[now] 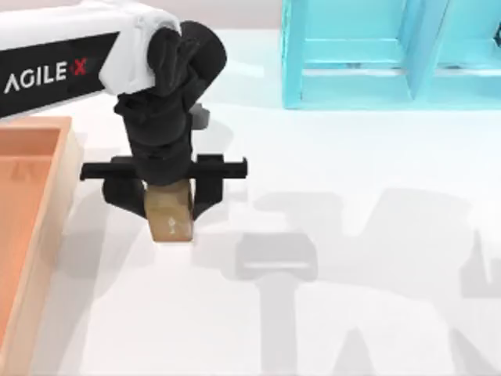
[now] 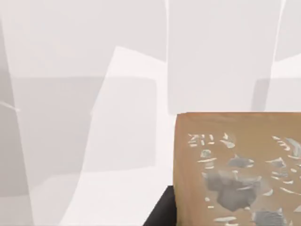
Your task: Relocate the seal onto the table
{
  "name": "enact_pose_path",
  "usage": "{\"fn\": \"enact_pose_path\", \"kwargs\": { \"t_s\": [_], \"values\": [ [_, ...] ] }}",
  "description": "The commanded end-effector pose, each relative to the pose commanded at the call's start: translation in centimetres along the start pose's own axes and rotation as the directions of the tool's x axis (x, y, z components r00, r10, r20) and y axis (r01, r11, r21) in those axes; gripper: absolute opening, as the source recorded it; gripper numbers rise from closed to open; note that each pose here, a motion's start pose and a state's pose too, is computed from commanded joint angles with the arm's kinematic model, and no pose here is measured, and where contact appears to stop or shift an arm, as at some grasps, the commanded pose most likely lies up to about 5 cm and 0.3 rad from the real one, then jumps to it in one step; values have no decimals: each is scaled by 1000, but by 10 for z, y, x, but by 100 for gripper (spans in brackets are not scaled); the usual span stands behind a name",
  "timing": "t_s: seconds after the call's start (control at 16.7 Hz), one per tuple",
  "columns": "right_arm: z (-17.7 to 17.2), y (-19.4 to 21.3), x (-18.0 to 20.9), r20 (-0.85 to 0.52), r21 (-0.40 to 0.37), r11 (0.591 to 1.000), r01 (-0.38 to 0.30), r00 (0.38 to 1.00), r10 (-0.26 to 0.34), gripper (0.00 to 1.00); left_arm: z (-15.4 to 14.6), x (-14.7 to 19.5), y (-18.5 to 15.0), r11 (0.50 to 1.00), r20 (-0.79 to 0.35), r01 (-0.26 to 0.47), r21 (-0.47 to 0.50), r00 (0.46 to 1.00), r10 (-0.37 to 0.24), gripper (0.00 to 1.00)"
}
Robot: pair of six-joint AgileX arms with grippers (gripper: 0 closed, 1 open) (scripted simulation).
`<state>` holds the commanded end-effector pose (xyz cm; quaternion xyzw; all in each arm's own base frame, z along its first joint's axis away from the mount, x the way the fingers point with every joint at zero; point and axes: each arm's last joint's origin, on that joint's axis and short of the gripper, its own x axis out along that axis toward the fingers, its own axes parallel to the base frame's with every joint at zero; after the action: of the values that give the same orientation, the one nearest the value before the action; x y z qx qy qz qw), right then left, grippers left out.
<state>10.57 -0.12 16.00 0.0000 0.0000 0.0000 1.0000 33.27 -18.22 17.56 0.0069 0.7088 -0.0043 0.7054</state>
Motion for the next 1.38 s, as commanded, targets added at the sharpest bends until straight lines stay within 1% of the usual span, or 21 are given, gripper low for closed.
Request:
{"fn": "enact_pose_path", "kwargs": {
  "t_s": [0.24,0.36,0.6,1.38],
  "values": [
    [0,0,0,0,0,1000,0,1000,0,100,2,23,-2,1000,20,10,1,1000,-10,0],
    [0,0,0,0,0,1000,0,1000,0,100,0,37,-2,1000,10,5,1,1000,-5,0],
    [0,0,0,0,0,1000,0,1000,0,100,0,39,-2,1000,8,4,1,1000,-4,0],
    [0,0,0,0,0,1000,0,1000,0,100,0,39,-2,1000,8,4,1,1000,-4,98]
  ]
}}
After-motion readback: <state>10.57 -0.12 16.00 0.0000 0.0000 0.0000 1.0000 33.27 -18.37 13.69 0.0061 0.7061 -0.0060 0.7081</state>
